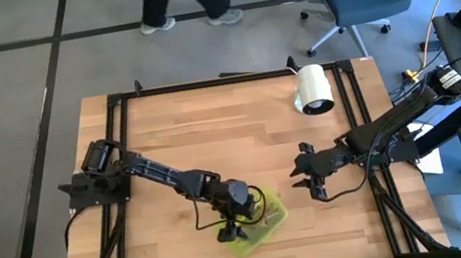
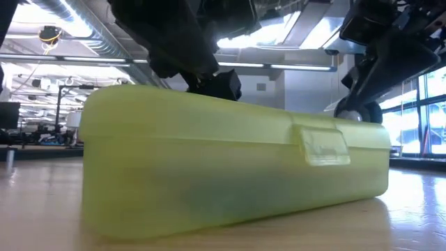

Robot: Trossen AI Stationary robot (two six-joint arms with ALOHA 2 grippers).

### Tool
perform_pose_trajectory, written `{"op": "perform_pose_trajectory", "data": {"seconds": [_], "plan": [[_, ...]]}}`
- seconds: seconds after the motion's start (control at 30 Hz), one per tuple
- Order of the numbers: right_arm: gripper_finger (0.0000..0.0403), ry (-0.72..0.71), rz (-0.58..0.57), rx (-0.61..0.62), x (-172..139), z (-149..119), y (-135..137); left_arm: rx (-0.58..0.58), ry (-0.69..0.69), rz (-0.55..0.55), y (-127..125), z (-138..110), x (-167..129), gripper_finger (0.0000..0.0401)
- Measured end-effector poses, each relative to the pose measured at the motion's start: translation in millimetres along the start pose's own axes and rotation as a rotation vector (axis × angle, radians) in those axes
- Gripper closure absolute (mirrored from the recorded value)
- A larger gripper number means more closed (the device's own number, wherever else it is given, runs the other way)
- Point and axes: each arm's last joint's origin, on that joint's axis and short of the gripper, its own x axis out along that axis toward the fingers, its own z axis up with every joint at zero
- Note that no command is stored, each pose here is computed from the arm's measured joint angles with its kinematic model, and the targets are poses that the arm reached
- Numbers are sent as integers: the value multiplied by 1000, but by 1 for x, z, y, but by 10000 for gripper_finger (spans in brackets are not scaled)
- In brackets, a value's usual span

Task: Pick & place school supplies into a supply box
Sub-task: Close the yellow supply box

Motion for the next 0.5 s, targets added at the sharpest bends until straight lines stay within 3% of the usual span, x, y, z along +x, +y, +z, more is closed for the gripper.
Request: {"op": "perform_pose_trajectory", "data": {"seconds": [0.13,0.27,0.4,0.5], "plan": [[234,-38,16,-25,0,4,2,-12,-15,22,3,7,-12,89],[234,-39,19,-50,0,4,2,-38,-19,131,-3,14,-37,89],[234,-25,14,-66,0,2,1,-154,-20,212,-23,16,-63,89],[234,-25,13,-105,0,2,1,-222,-33,226,-42,13,-66,89]]}}
